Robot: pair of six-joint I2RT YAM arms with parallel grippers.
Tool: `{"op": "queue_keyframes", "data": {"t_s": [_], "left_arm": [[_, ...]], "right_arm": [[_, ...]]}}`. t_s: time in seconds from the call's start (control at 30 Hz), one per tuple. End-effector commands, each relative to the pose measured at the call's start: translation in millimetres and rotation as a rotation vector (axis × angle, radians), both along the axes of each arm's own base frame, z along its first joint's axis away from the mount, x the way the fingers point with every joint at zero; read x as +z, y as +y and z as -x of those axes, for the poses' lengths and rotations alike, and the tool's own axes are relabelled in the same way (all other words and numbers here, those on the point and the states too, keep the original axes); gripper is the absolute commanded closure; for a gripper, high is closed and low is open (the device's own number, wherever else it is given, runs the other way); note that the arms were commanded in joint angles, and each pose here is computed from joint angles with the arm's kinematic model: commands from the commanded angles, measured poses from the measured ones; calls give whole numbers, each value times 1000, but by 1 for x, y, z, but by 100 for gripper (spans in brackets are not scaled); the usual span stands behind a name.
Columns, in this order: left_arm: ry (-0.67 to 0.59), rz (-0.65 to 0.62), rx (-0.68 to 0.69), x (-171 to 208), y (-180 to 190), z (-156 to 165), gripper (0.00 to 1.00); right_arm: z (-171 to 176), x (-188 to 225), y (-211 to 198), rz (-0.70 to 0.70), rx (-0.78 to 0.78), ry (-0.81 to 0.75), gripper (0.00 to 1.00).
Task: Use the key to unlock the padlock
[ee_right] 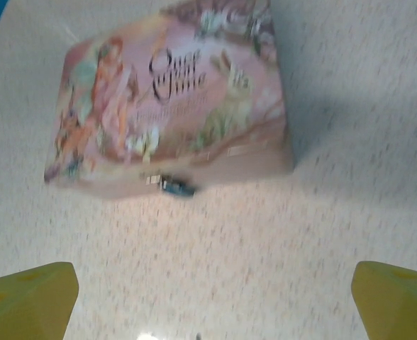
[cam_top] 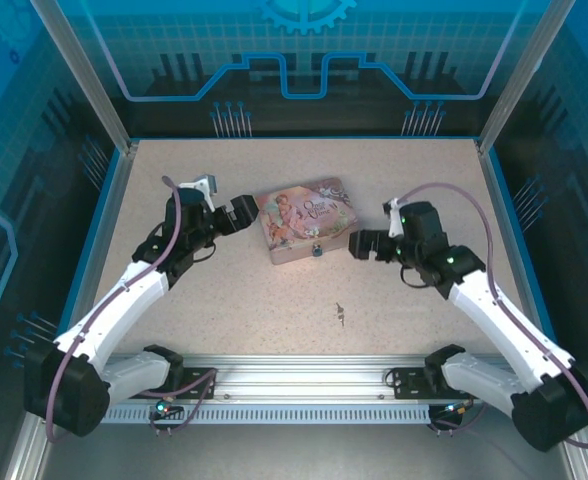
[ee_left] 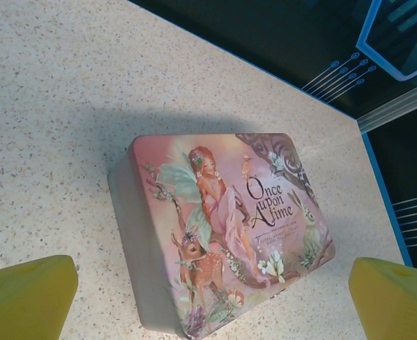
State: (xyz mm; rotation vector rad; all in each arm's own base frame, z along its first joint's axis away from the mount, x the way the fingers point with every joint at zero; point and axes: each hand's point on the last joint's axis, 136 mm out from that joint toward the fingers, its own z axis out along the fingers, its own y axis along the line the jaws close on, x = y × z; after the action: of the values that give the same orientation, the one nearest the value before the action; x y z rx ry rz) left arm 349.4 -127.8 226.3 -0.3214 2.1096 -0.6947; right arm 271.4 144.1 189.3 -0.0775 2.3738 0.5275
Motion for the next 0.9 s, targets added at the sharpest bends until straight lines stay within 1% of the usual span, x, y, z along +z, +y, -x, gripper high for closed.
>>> {"op": "queue_keyframes", "data": {"t_s": [0.0, 0.1, 0.2, 0.3, 0.37, 0.47, 0.57, 0.7, 0.8, 0.87], "left_arm": [[5, 18, -2, -5, -1, -2, 1], [12, 27, -10, -9, -3, -4, 1], [21, 39, -16, -12, -7, -7, 1], [31, 46, -22, -15, -9, -9, 1], [39, 47, -23, -18, -9, -9, 1], [43, 42, -18, -21, -8, -9, 1], [50, 40, -19, -25, -7, -7, 1], [55, 37, -19, -27, -7, -6, 1], [56, 29, -18, -27, -5, -5, 1], [57, 22, -17, -27, -4, -5, 1]], "right_arm": [[44, -36, -10, 59, -46, 156, 0], [67, -53, -2, 68, -30, 218, 0], [85, -69, 6, 110, -8, 270, 0], [97, -85, 19, 169, 34, 317, 0], [105, -96, 29, 226, 71, 353, 2], [112, -110, 45, 310, 130, 392, 10], [113, -123, 61, 353, 167, 418, 16], [103, -133, 73, 343, 178, 415, 22], [96, -141, 80, 279, 185, 447, 32], [93, -146, 79, 270, 183, 473, 37]]}}
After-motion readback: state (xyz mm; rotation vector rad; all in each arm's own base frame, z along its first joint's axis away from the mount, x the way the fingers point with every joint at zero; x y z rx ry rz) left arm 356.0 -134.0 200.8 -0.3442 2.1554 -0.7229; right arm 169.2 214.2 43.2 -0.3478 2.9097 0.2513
